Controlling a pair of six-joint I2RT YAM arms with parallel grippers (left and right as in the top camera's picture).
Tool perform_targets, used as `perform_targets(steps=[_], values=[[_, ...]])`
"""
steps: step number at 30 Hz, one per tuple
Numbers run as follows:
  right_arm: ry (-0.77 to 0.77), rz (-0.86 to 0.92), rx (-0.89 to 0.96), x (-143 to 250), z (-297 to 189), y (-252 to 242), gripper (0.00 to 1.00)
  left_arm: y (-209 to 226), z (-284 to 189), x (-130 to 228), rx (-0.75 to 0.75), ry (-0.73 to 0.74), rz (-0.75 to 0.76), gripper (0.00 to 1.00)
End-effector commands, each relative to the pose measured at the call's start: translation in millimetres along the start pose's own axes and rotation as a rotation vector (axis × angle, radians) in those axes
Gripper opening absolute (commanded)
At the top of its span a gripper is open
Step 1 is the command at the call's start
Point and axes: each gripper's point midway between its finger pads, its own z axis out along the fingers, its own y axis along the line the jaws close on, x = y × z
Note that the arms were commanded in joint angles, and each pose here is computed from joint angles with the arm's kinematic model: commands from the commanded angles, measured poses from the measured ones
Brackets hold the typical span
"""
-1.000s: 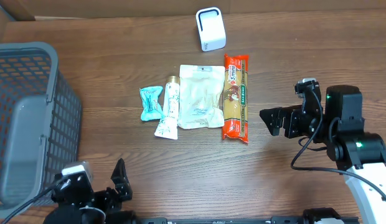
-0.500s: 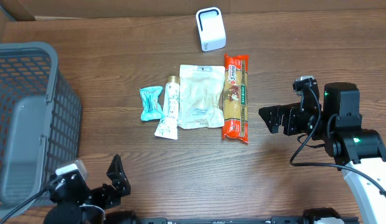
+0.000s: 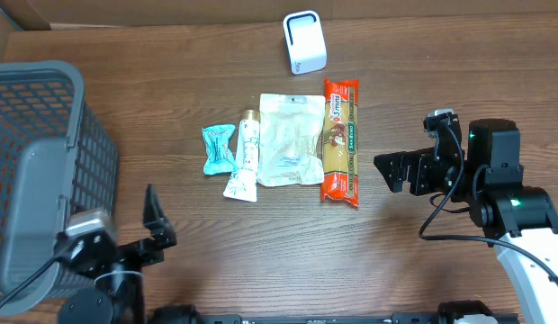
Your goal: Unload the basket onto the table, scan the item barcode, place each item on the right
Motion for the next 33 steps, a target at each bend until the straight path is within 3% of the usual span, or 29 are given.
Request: perform_targets(steps=[1,18,33], values=[[-0.021,-0.026,-0.004,-8.5,-3.1,4.0,0.99,-4.1,10.8,22.5,0.028,0.048,0.147,0.99],[-0.004,-0.017,-0.002,-4.8,-2.2,3.1,1.0,3.5,40.1,143.7,0.027,0.348,0.18,1.0],[0.013,-0.007,-0.001,-2.6,2.3,0.7,1.0,8.2,33.0,172.5,0.021,0.456,0.193,0.99]])
